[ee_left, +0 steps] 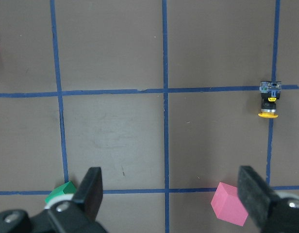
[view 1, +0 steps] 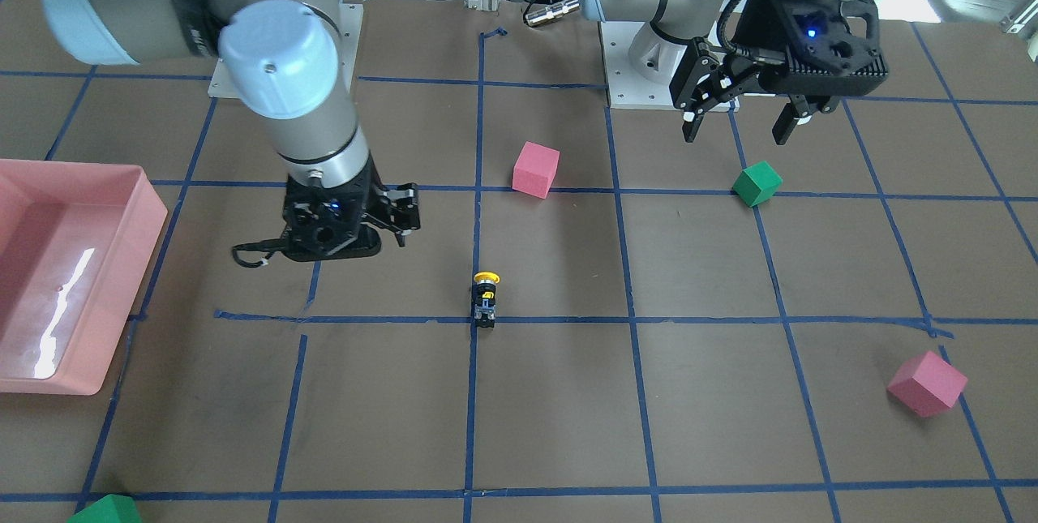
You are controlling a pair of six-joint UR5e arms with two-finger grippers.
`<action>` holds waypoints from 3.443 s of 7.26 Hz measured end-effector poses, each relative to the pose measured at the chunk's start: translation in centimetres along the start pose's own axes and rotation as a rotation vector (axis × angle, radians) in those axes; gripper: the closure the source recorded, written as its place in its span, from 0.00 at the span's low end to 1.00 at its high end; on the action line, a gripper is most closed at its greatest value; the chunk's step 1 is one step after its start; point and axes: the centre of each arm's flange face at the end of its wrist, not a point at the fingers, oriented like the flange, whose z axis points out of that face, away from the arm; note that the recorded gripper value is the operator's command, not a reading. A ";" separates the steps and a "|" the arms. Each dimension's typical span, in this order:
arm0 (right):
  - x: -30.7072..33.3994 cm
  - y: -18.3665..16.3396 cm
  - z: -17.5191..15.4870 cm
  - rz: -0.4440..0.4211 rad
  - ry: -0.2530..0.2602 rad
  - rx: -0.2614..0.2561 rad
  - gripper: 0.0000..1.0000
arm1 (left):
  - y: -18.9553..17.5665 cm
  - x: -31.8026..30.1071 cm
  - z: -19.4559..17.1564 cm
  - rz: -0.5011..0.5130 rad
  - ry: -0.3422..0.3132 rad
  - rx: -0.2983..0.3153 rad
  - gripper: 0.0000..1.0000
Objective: Align button upright
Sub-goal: 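Raise the right gripper and withdraw it away from the switch, then reach the left gripper toward the switch lying on the table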
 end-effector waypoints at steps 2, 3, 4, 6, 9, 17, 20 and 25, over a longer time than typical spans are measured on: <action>4.4 2.3 -7.6 -0.001 0.050 0.016 0.30 | 0.1 0.1 0.2 -0.015 0.002 -0.004 0.00; 5.1 3.1 -11.2 -0.007 0.080 0.043 0.29 | 0.1 0.1 0.3 -0.016 0.003 -0.005 0.00; 5.5 3.6 -13.4 -0.007 0.104 0.048 0.20 | 0.1 0.1 0.3 -0.018 0.003 -0.006 0.00; 5.8 4.2 -14.9 -0.004 0.118 0.024 0.00 | 0.1 0.1 0.5 -0.022 0.002 -0.010 0.00; 5.6 4.3 -15.4 -0.001 0.108 0.024 0.00 | 0.0 0.1 0.5 -0.022 0.000 -0.010 0.00; 4.9 4.1 -15.0 0.000 0.060 0.020 0.00 | 0.2 0.7 2.0 -0.030 0.006 -0.026 0.00; 5.0 4.1 -15.0 0.000 0.059 0.020 0.00 | 0.1 5.3 7.0 -0.060 0.023 0.082 0.00; 5.2 4.0 -14.8 0.003 0.061 0.017 0.00 | 2.9 15.4 19.7 -0.097 0.067 0.289 0.00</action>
